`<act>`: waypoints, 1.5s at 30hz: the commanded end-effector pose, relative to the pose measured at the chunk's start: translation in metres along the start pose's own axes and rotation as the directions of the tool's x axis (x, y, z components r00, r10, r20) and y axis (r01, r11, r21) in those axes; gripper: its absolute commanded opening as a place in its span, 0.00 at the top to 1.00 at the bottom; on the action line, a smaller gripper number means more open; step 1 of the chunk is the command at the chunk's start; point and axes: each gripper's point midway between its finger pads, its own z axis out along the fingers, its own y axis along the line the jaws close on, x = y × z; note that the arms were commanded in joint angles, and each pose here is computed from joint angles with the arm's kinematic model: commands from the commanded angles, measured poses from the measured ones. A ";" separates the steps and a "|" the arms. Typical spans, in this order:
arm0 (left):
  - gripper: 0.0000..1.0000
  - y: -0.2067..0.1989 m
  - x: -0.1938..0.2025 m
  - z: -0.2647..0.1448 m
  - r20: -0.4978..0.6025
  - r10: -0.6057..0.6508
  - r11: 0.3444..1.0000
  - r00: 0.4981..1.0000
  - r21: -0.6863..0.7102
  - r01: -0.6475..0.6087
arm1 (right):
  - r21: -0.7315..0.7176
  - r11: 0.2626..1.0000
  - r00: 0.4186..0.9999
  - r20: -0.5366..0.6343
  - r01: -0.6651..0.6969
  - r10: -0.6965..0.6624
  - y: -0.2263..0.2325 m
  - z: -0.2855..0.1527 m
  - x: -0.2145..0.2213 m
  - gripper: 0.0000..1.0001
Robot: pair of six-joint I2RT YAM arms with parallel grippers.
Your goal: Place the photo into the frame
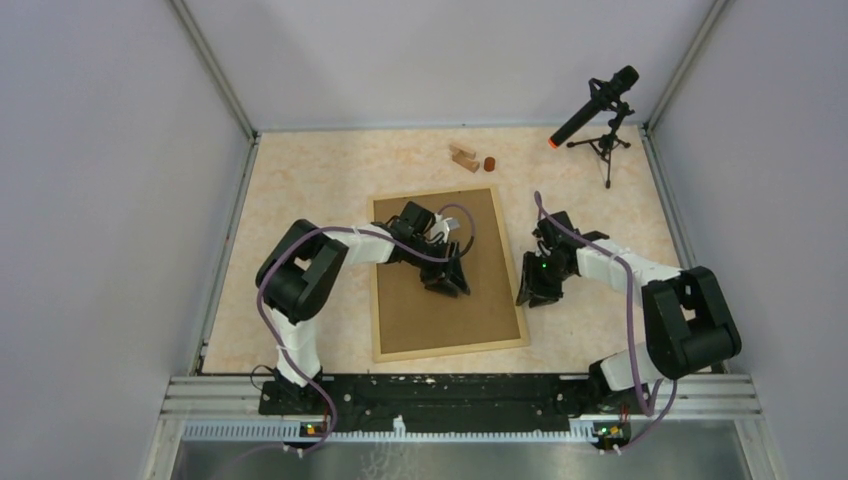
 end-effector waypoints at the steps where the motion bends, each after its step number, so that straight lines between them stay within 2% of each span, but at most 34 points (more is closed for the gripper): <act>1: 0.46 0.009 0.002 0.005 0.006 -0.028 1.000 1.000 0.015 0.028 | 0.004 1.000 1.000 0.022 0.008 -0.008 0.004 0.011 -0.007 0.66; 14: 0.45 0.042 0.013 0.008 -0.004 -0.134 0.989 0.991 -0.061 0.133 | 0.047 0.999 0.999 -0.028 0.027 -0.026 -0.004 0.023 -0.007 0.70; 23: 0.45 0.044 0.013 0.009 -0.006 -0.137 0.988 0.991 -0.067 0.136 | 0.017 1.000 0.999 0.030 0.024 -0.024 0.004 -0.004 -0.021 0.67; 37: 0.45 0.045 0.012 0.008 0.003 -0.133 0.988 0.991 -0.077 0.133 | 0.041 0.997 0.998 0.012 0.061 -0.062 0.001 0.010 -0.031 0.67; 45: 0.45 0.055 0.016 0.011 -0.003 -0.144 0.984 0.990 -0.110 0.143 | 0.117 0.989 0.994 -0.059 0.094 -0.087 -0.014 0.028 -0.032 0.67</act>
